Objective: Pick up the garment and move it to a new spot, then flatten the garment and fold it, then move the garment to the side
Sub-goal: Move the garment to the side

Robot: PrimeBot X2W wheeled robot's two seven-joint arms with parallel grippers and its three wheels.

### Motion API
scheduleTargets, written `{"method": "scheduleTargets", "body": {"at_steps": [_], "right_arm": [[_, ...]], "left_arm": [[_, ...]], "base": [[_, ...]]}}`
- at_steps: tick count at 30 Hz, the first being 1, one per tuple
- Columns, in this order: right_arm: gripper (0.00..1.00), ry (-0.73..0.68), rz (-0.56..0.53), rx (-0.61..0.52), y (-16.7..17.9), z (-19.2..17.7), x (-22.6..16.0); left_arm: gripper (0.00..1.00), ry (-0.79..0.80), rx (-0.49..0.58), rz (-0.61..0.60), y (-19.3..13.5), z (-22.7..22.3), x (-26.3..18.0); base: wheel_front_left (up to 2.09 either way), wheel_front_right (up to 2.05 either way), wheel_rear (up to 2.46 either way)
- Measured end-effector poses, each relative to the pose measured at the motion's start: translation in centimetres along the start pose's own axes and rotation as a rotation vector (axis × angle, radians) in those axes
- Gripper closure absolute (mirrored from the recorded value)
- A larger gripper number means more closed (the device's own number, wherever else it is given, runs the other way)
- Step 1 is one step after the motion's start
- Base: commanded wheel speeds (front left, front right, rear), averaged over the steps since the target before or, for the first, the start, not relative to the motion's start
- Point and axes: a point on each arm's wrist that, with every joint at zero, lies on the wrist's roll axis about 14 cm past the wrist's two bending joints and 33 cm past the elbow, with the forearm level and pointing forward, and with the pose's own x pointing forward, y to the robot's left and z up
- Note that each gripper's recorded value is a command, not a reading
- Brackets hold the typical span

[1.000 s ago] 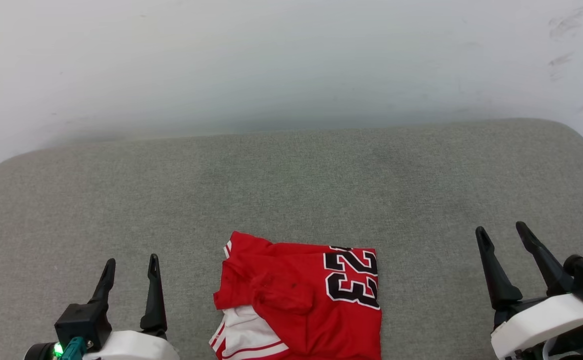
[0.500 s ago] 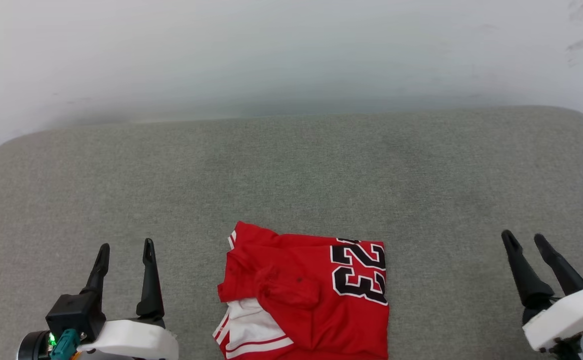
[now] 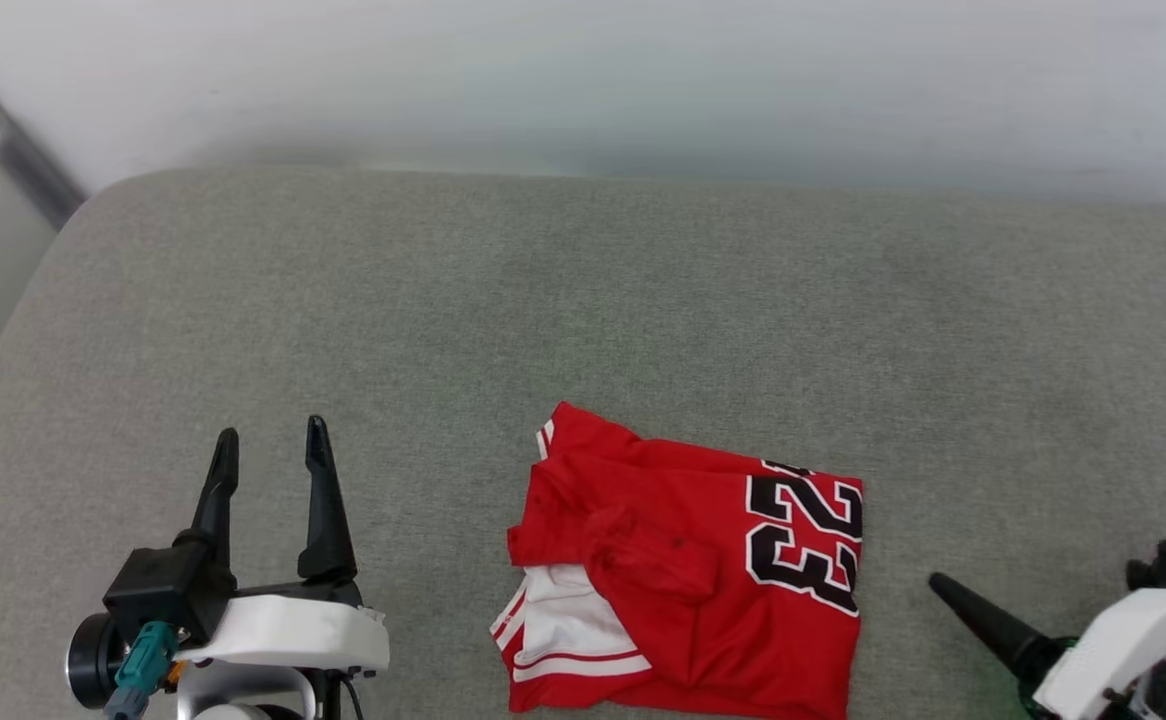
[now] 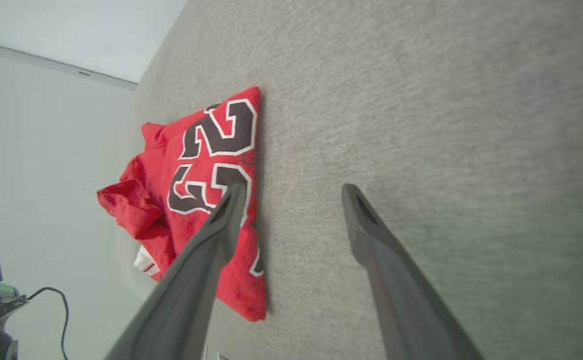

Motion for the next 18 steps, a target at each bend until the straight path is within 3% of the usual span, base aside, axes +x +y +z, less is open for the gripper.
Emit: {"method": "scheduleTargets", "body": {"at_steps": [6,12,13,14,15,18], "right_arm": [[0.0,0.16,0.117,0.101,3.3,-3.5,3.8],[0.0,0.249,0.175,0.131,5.2,-5.3,6.0],[0.2,0.253,0.179,0.13,5.4,-5.3,6.1],[0.55,0.255,0.184,0.126,5.6,-5.3,6.3],[1.0,0.26,0.192,0.121,5.8,-5.3,6.4],[1.0,0.262,0.207,0.11,6.3,-5.4,6.3]], "left_arm": [[0.0,0.023,0.017,0.013,0.6,-1.0,0.0],[0.0,0.048,0.037,0.028,1.3,-2.0,0.2],[0.0,0.048,0.04,0.027,1.4,-2.0,0.2],[0.0,0.05,0.041,0.029,1.4,-2.1,0.2],[0.0,0.051,0.042,0.03,1.5,-2.1,0.2],[0.0,0.046,0.047,0.028,1.6,-2.0,0.1]], "base": [[0.0,0.0,0.0],[0.0,0.0,0.0],[0.0,0.0,0.0],[0.0,0.0,0.0],[0.0,0.0,0.0],[0.0,0.0,0.0]]}}
